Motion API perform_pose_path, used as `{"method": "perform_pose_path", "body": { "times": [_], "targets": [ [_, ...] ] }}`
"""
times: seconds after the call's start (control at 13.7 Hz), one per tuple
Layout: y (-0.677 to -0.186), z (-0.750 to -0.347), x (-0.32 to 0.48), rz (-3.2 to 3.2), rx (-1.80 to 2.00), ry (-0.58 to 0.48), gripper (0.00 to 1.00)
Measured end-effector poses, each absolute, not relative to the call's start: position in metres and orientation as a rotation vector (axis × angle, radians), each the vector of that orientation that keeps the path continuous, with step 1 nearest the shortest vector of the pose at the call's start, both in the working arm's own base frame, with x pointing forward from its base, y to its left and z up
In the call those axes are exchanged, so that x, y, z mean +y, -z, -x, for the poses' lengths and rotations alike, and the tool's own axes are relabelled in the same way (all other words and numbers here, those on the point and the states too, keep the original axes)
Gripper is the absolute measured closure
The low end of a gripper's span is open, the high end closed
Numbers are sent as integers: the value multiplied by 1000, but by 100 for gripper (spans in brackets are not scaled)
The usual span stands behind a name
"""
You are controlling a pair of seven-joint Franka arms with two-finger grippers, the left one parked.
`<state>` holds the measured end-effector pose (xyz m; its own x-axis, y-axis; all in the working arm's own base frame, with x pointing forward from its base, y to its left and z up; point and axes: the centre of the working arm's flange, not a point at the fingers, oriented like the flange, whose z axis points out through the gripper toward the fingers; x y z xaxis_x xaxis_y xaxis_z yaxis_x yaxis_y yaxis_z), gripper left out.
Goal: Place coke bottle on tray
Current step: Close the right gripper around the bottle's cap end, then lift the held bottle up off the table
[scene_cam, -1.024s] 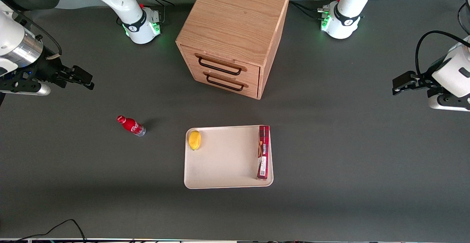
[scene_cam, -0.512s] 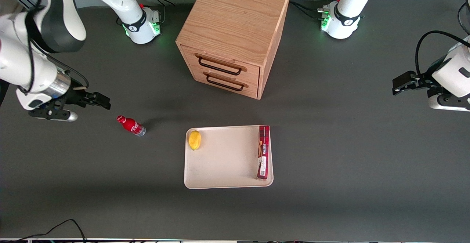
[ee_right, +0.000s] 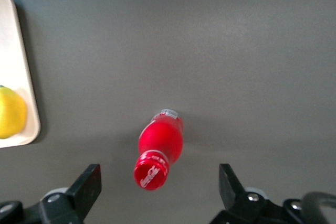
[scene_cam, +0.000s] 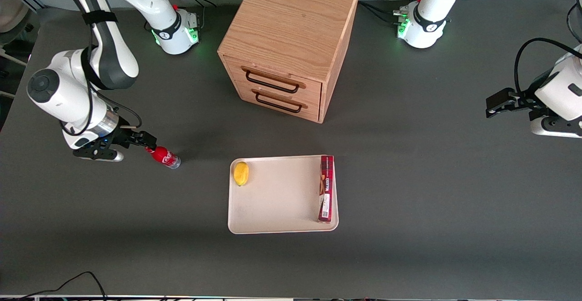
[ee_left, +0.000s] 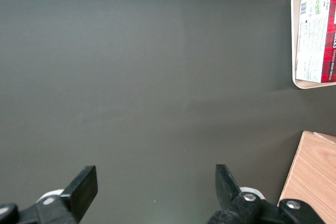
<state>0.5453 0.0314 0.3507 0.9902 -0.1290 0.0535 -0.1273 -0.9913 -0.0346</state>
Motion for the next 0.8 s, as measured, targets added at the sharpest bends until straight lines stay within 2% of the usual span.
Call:
{"method": "perform_pose_path", "body": {
  "times": [0.15, 0.22, 0.59, 0.8],
  "targets": [
    [-341, -544, 32, 3104, 192, 92, 4],
    [-338, -542, 32, 3104, 190, 96, 10],
    [-332, -539, 33, 3106, 181, 93, 66],
    [-334, -538, 34, 3107, 178, 94, 69]
  ]
}}
